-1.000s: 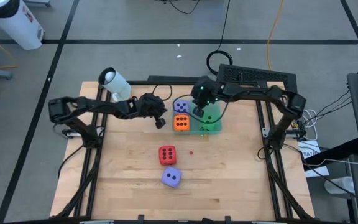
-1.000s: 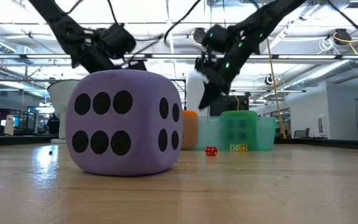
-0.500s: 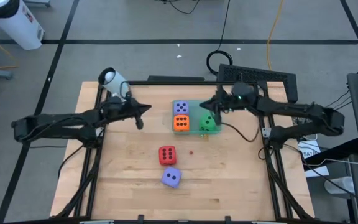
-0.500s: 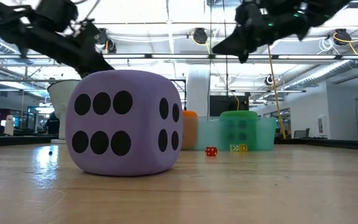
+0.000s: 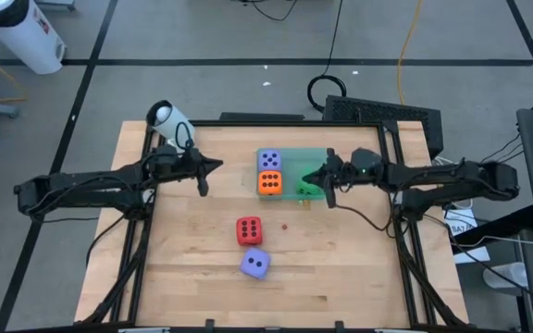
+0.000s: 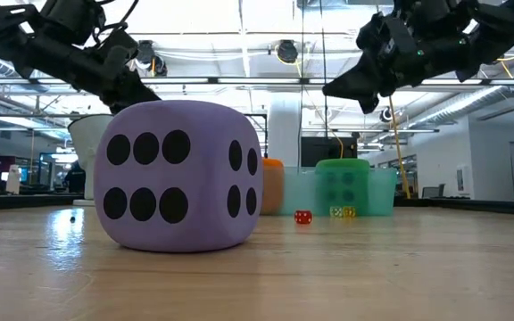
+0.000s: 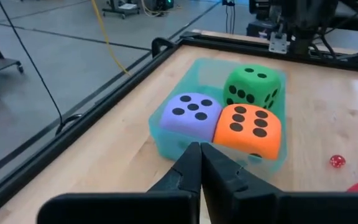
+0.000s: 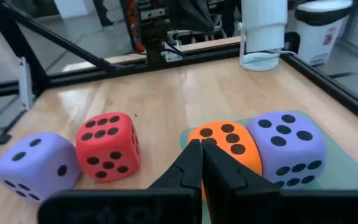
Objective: Pick & Place Dice
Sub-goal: Put the big red die into the green bin
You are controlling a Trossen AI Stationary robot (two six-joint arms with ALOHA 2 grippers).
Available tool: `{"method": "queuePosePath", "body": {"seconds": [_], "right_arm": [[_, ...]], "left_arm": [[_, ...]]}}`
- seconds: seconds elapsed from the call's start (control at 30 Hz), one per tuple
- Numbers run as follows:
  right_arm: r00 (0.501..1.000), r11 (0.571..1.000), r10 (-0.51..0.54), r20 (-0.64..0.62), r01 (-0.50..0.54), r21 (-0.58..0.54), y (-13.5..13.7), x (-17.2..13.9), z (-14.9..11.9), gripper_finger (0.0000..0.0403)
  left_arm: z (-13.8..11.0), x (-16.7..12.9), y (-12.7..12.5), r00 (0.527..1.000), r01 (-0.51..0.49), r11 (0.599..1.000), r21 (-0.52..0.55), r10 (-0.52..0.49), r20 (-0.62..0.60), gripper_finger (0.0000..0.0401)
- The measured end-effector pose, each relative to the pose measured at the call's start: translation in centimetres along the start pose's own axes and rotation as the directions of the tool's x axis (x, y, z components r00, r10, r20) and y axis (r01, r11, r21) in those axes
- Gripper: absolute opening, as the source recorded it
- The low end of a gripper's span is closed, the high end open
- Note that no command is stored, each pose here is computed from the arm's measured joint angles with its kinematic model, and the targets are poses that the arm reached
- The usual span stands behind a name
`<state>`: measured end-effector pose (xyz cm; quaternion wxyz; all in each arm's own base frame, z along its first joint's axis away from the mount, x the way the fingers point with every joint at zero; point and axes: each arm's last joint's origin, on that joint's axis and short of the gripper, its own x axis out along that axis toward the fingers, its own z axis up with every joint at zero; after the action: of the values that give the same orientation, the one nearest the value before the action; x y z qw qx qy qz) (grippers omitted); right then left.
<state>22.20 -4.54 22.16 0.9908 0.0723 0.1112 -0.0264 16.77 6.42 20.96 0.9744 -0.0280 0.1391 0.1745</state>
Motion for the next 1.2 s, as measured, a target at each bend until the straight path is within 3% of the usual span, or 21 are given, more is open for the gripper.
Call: {"method": "queuePosePath", "body": {"seconds": [0.2, 0.37, 0.5, 0.77, 0.83, 1.03, 1.2], "right_arm": [[0.992, 0.989, -0.127, 0.003, 0.127, 0.075, 1.3, 1.0, -0.2, 0.0006], [0.992, 0.985, -0.127, -0.026, 0.129, 0.11, 2.3, 3.1, 0.5, 0.0052], [0.994, 0.982, -0.069, -0.085, 0.083, 0.169, 3.0, 6.0, 1.5, 0.0093], [0.984, 0.997, 0.019, -0.179, -0.031, -0.067, 6.4, 12.0, 2.0, 0.0144], [0.982, 0.991, 0.059, -0.178, -0.08, -0.111, 7.2, 12.8, 2.2, 0.0167], [0.98, 0.989, 0.078, -0.184, -0.099, -0.107, 8.5, 15.9, 3.0, 0.0272], [0.963, 0.979, 0.132, -0.237, -0.164, -0.119, 8.8, 18.0, 1.9, 0.0349]], "left_arm": [[0.0, 0.0, 0.0, 1.0, -0.014, 1.0, -0.015, 0.014, 0.001, 0.0015], [0.0, 0.0, 0.0, 1.0, -0.014, 0.999, -0.032, 0.014, 0.004, 0.0003], [0.0, 0.0, 0.0, 1.0, -0.015, 0.999, -0.047, 0.015, 0.004, 0.0014], [-0.2, 0.0, 0.0, 1.0, -0.016, 0.997, -0.071, 0.014, -0.025, 0.0025], [-0.4, 0.0, 0.0, 0.999, -0.018, 0.997, -0.072, 0.014, -0.046, 0.0025], [-0.5, 0.0, 0.0, 0.999, -0.018, 0.997, -0.071, 0.015, -0.052, 0.0026], [-0.5, 0.0, 0.0, 0.998, -0.018, 0.997, -0.072, 0.014, -0.058, 0.0026]]}}
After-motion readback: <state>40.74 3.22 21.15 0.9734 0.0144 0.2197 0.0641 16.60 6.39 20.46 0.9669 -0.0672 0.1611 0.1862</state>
